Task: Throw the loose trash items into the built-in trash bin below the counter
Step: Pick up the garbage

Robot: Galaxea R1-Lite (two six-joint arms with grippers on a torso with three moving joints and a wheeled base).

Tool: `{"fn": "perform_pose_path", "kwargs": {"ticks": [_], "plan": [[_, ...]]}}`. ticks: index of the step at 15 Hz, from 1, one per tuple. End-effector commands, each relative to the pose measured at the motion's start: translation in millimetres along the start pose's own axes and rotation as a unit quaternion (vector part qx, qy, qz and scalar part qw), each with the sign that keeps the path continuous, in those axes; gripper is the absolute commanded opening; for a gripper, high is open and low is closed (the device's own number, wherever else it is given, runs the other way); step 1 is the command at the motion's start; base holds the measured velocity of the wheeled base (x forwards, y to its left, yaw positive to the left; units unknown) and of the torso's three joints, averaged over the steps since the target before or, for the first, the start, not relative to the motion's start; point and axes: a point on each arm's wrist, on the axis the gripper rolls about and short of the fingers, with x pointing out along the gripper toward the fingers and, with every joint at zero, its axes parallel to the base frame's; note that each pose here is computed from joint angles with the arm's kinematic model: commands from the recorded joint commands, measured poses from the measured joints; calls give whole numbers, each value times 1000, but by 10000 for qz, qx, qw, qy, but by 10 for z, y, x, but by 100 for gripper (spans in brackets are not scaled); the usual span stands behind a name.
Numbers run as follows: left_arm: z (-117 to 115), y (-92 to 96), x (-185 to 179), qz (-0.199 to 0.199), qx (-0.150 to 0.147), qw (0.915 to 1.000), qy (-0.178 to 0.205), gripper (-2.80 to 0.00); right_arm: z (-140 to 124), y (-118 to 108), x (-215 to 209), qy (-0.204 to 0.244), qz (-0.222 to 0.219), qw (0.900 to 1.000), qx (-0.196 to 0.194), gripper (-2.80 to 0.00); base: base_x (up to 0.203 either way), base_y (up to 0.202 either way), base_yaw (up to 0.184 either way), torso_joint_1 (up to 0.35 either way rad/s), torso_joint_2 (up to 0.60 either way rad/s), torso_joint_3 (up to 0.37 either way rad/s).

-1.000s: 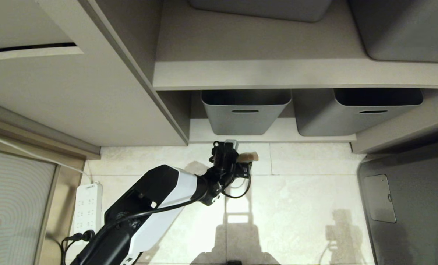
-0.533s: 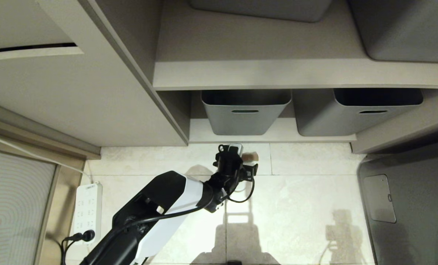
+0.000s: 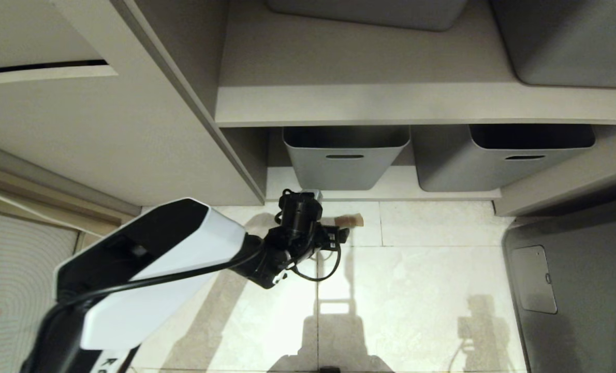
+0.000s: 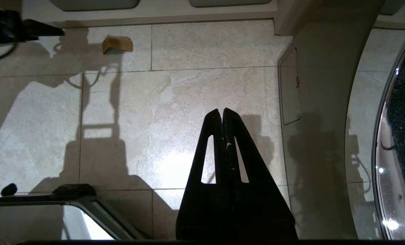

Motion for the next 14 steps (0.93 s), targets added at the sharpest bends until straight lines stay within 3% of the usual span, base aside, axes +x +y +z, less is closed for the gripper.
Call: {"fn": "perform_pose_path", "kwargs": {"ticks": [1, 4, 7, 9, 11, 14], "plan": [[408, 1, -818, 4, -202, 9997, -101, -280, 0, 0, 1, 7, 1, 10000, 1, -280, 0, 0, 0, 0, 0, 0], [279, 117, -1814, 247, -530, 9979, 262, -280, 0, 0, 1, 7, -1, 10000, 1, -280, 0, 0, 0, 0, 0, 0], [77, 354, -2767, 633, -908, 9937, 188, -280, 0, 0, 1, 7, -1, 10000, 1, -280, 0, 0, 0, 0, 0, 0], [-195, 626, -3312, 1149, -1121, 9868, 193, -280, 0, 0, 1, 7, -1, 10000, 1, -280, 0, 0, 0, 0, 0, 0], [-549, 823, -3804, 1758, -1381, 9746, 137, -280, 0, 0, 1, 7, -1, 10000, 1, -280, 0, 0, 0, 0, 0, 0], [-1012, 791, -4298, 2162, -1373, 9661, -336, -280, 0, 0, 1, 7, -1, 10000, 1, -280, 0, 0, 0, 0, 0, 0]]}}
